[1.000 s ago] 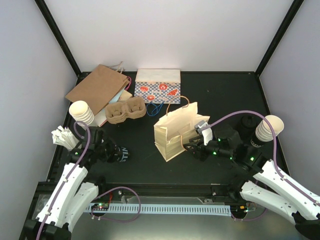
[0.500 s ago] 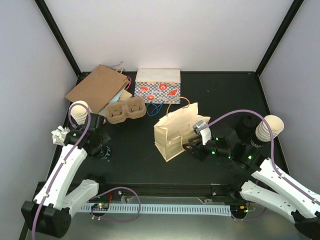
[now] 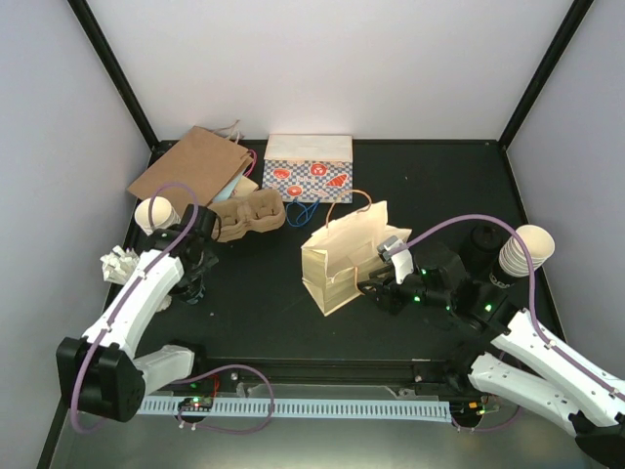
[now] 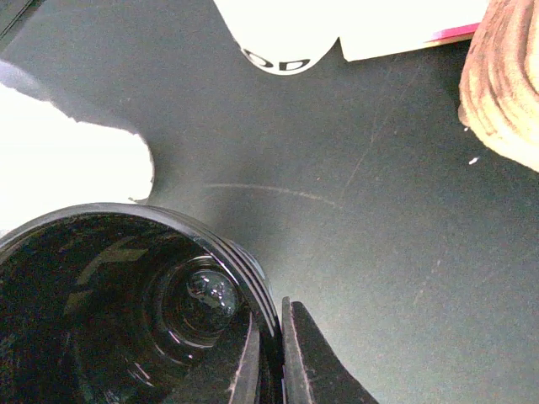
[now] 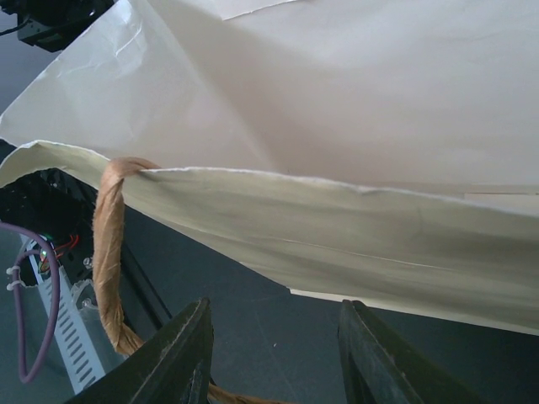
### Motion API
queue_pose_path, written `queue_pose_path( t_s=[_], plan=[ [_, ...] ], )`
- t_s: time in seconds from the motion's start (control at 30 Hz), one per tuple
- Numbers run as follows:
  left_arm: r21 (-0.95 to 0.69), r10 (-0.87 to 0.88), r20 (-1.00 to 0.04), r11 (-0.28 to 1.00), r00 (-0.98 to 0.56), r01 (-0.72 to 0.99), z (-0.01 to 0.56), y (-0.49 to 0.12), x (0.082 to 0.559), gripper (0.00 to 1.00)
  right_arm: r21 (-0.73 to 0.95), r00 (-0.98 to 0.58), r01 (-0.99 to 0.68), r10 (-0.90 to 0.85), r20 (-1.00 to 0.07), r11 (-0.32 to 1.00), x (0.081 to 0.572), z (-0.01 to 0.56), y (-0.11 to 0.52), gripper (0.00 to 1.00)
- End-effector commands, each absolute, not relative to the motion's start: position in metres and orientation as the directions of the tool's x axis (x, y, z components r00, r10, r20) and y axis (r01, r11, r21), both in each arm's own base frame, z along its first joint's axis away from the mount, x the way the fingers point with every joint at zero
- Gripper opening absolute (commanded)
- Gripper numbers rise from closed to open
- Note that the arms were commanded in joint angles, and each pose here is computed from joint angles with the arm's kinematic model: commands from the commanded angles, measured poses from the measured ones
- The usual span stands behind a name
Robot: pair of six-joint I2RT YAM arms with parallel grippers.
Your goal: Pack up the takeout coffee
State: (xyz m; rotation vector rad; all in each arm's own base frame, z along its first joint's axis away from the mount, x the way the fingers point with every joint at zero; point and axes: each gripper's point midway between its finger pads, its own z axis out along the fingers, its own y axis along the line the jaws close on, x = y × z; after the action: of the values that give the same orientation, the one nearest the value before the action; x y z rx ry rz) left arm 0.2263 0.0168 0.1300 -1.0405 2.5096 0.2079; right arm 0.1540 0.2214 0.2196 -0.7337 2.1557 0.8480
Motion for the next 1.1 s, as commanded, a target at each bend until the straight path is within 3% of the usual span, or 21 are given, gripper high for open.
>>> queue_pose_path(
  t_s=[0.0, 0.3, 0.67, 1.07],
  plan=[
    [-0.057, -0.616, -0.515, 0.718, -0.596, -0.693, 0.146, 0.021, 0.26, 0.03, 0.329, -0.567, -0.709, -0.228, -0.791, 0.624, 0.157, 0.234, 0.221, 0.43],
    [0.005, -0.553, -0.581, 0.732, -0.598, -0.682, 0.146, 0.03, 0.293, 0.07, 0.314, -0.559, -0.712, -0.236, -0.795, 0.628, 0.158, 0.236, 0.22, 0.43],
    [0.04, -0.593, -0.517, 0.704, -0.617, -0.709, 0.111, 0.036, 0.29, 0.09, 0.307, -0.551, -0.715, -0.236, -0.801, 0.628, 0.16, 0.24, 0.221, 0.43],
    [-0.032, -0.604, -0.49, 0.733, -0.628, -0.68, 0.122, 0.024, 0.287, 0.47, 0.304, -0.552, -0.71, -0.234, -0.8, 0.636, 0.16, 0.24, 0.218, 0.43]
  ],
)
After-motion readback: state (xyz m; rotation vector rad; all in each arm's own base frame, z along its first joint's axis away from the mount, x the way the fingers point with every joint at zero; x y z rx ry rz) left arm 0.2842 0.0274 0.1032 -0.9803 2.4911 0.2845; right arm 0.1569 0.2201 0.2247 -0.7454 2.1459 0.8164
